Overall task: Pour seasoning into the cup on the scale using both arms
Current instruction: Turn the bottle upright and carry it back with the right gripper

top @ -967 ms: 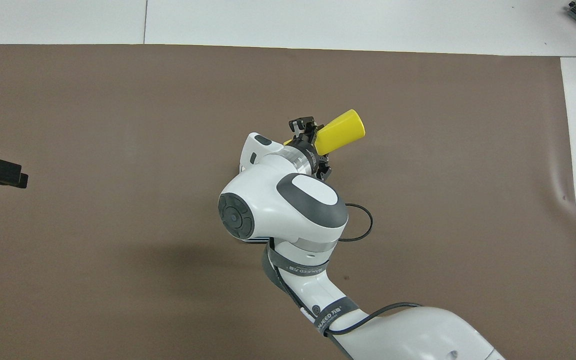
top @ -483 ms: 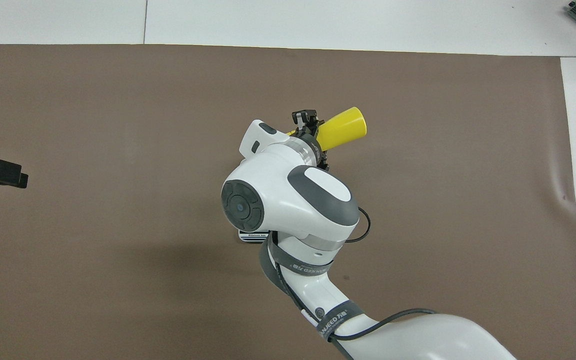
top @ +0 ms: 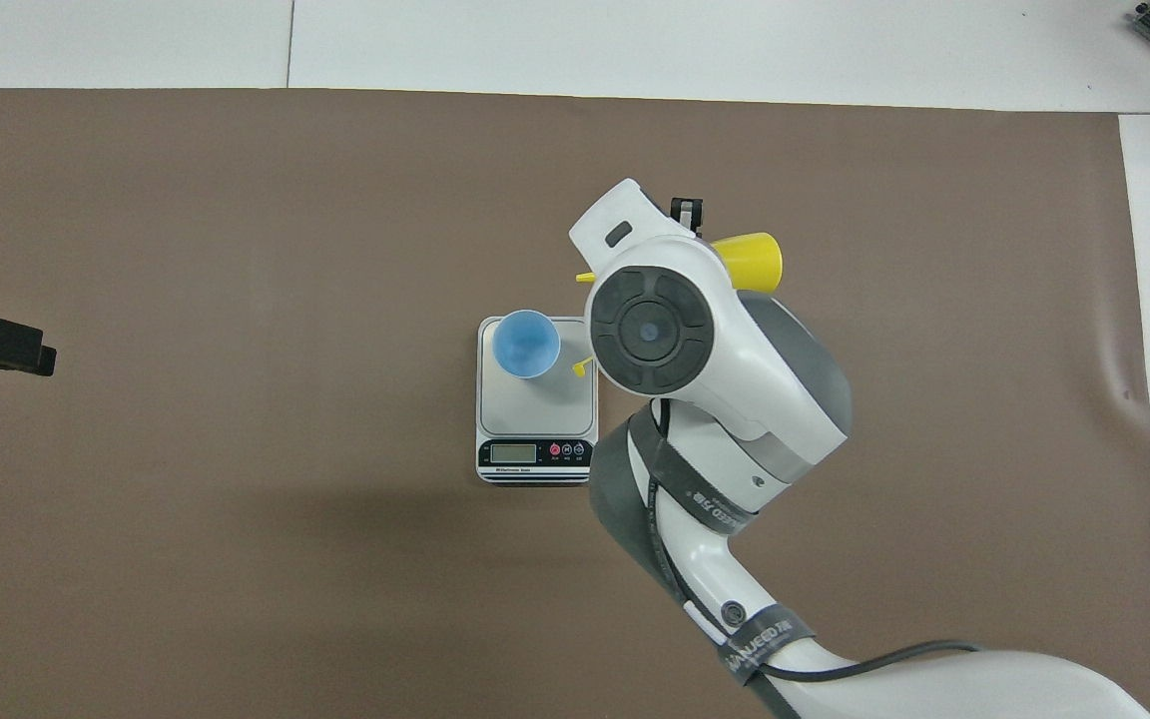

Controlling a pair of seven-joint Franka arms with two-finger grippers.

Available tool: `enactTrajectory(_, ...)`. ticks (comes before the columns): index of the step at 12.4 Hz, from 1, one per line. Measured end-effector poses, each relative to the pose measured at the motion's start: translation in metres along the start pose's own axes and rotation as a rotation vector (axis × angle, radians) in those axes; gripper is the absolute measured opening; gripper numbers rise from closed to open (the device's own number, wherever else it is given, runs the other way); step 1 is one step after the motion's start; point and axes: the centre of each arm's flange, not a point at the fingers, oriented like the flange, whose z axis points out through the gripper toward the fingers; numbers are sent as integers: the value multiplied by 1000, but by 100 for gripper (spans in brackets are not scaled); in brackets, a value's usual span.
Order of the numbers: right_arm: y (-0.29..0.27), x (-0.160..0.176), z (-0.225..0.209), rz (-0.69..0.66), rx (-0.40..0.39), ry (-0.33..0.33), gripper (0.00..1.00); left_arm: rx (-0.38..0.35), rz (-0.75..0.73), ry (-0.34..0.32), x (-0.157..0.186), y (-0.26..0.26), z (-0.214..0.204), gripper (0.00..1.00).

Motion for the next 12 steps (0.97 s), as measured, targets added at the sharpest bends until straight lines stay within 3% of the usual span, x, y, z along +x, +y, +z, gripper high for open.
enactTrajectory(7,11,-129,48,251,173,395,52,0,0,0,0,0,0,100)
enactTrajectory(10,4,-180,82,489,227,537,52,0,0,0,0,0,0,100)
enactTrajectory(12,-7,-198,101,637,212,619,52,0,0,0,0,0,0,100)
